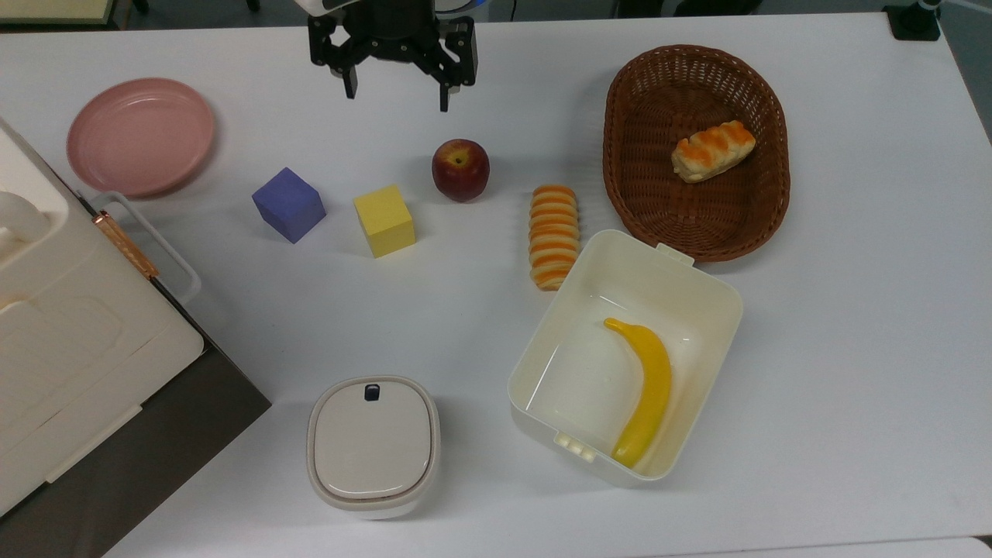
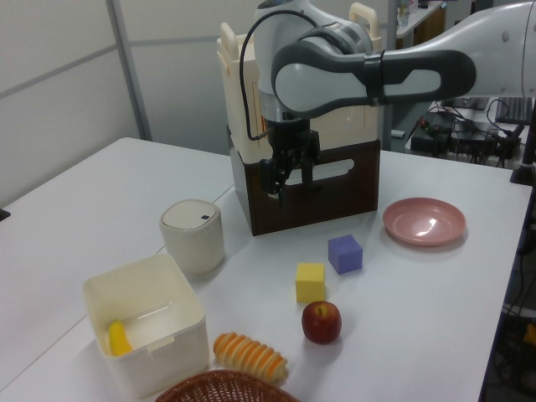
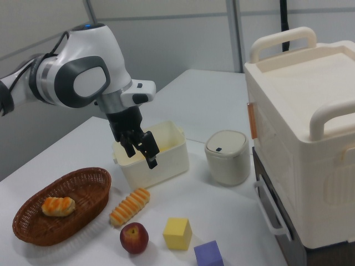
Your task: Put the purple cube on the table
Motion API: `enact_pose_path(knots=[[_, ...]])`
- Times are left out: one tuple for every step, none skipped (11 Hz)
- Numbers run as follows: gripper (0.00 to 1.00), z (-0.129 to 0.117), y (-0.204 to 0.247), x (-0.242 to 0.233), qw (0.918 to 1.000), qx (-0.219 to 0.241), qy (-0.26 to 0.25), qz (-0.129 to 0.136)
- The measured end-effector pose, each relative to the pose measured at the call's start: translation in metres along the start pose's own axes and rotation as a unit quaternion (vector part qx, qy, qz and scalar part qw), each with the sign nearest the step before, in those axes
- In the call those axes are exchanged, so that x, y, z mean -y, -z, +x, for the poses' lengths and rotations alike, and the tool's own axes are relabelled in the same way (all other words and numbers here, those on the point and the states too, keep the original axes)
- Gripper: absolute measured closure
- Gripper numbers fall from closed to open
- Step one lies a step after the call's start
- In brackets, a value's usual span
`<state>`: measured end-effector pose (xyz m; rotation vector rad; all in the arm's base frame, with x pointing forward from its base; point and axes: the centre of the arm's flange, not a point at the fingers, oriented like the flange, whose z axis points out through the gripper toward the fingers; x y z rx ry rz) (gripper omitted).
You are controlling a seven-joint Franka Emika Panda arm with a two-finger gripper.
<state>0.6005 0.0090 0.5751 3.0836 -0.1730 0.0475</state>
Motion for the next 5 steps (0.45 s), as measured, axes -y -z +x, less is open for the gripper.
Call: enact_pose_path(knots=[[0.00,-0.0039,0.0031,-0.0006,1.0000,0.006,-0.001,0.002],[0.00,-0.0092,0.0066,-0.0017,0.9999,0.015,-0.001,0.002],[0.00,-0.0125,0.0101,-0.0028,0.9998,0.018,-0.002,0.001],[0.00,-0.0133,0.0120,-0.0037,0.9998,0.017,-0.003,0.001],[0.00,-0.0132,0.0120,-0.0047,0.9998,0.017,-0.004,0.001]])
